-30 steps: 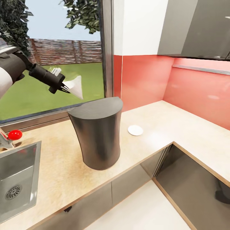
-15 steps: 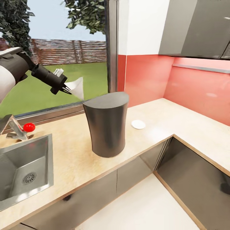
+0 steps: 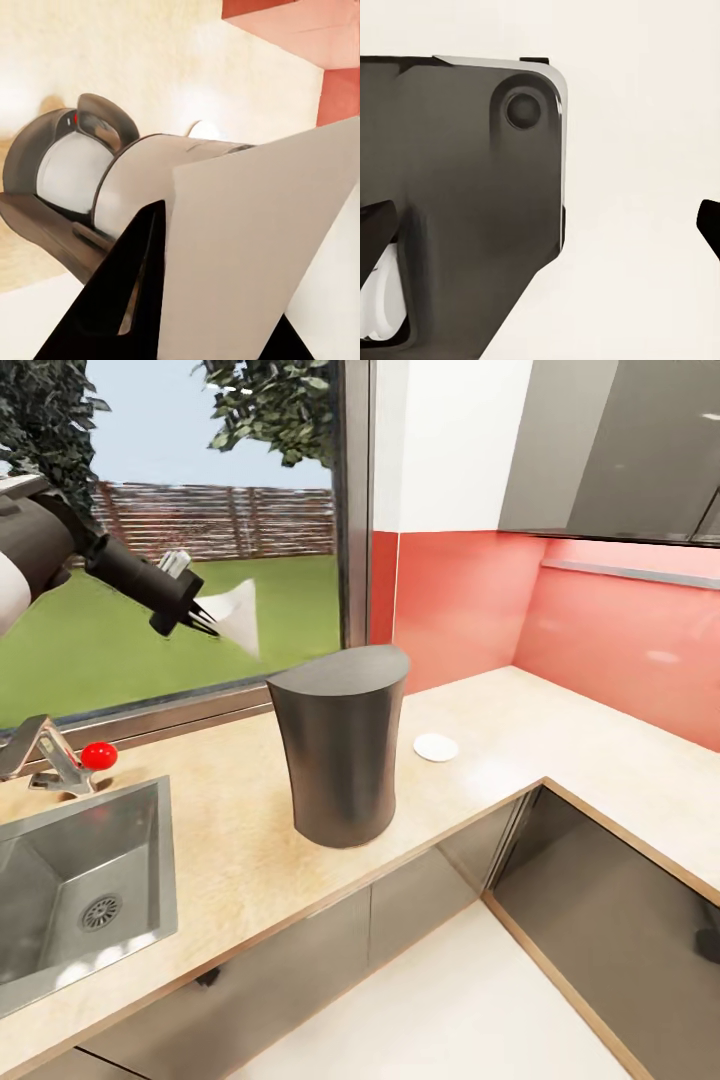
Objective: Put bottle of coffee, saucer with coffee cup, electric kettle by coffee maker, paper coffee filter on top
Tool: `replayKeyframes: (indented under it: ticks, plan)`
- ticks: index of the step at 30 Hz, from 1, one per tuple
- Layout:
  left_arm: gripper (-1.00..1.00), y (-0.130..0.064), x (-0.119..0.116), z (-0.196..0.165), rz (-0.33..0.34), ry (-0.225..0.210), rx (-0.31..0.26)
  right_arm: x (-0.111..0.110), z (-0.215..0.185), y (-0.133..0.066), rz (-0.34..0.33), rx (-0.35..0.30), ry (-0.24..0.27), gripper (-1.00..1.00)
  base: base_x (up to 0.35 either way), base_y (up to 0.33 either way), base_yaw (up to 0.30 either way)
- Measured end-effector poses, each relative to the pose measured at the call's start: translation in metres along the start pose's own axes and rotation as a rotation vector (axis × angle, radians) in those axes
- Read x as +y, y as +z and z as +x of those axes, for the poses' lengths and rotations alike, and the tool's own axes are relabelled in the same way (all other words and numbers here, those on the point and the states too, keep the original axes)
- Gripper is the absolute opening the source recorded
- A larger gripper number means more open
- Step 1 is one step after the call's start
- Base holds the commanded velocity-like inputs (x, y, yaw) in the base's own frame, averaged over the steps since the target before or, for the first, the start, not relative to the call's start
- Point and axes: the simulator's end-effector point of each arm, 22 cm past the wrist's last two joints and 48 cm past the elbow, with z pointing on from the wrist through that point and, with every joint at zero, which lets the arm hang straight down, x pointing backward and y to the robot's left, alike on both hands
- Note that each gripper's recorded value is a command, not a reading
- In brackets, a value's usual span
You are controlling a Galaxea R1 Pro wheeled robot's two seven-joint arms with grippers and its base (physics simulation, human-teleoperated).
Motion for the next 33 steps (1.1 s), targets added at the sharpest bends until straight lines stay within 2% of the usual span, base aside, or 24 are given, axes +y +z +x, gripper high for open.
replayKeyframes:
  ticks: [7,33]
  plan:
    - [-1.0,-0.012,-0.014,-0.002,0.024,0.015,-0.015,0.0,-0.001,0.0,0.0,-0.002,0.002,1.0,0.0,0.0,0.0]
    - [-1.0,-0.03,-0.02,0.009,0.03,0.028,-0.026,0.0,-0.017,0.0,0.001,-0.046,0.002,1.0,0.0,0.0,0.0]
